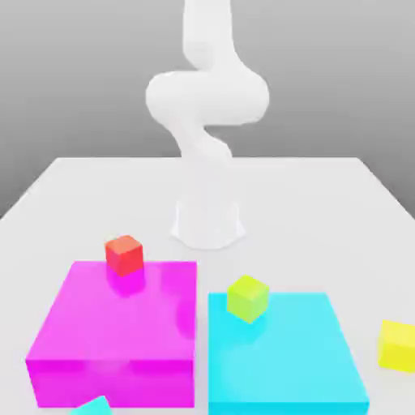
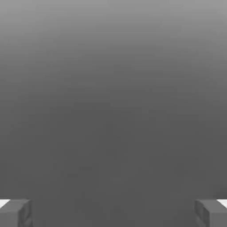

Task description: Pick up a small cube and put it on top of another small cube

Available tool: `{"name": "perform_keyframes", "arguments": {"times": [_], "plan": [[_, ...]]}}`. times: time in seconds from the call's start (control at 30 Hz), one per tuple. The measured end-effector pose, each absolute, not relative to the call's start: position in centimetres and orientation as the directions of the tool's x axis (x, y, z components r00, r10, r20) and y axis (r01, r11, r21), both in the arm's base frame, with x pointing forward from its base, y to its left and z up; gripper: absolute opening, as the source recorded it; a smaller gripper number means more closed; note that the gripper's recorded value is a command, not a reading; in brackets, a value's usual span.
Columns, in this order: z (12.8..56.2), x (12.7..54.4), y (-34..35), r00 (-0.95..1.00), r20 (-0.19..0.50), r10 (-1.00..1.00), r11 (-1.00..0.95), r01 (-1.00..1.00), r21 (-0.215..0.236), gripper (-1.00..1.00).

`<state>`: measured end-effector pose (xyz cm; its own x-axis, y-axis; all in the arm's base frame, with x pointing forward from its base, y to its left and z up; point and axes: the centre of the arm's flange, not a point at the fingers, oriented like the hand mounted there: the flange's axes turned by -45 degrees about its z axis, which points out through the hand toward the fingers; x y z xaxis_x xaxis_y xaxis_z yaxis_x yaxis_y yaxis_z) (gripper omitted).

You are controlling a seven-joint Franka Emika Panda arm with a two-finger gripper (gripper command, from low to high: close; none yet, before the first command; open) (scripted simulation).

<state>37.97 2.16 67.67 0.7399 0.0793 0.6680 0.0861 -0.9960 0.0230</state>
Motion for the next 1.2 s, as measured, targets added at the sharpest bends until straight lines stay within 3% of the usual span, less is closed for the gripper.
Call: {"name": "perform_keyframes", "arguments": {"times": [0.2, 0.43, 0.63, 0.87, 1.03, 1.07, 1.2], "plan": [[58.2, 44.1, 8.8, 0.784, 0.530, 0.322, -0.940, 0.331, 0.082, 0.00], [45.9, 46.7, 17.4, 0.725, 0.353, 0.592, -0.795, 0.598, 0.104, 0.00], [34.7, 44.8, 25.2, 0.570, 0.197, 0.798, -0.593, 0.801, 0.084, 0.00], [21.6, 39.8, 30.3, 0.338, 0.023, 0.941, -0.339, 0.941, 0.015, 0.00], [14.5, 38.9, 31.0, 0.299, 0.001, 0.954, -0.299, 0.954, 0.000, 0.00], [13.7, 38.8, 30.9, 0.298, 0.000, 0.954, -0.298, 0.954, 0.000, -1.00], [13.7, 38.8, 30.9, 0.299, 0.000, 0.954, -0.299, 0.954, 0.000, -1.00]]}}
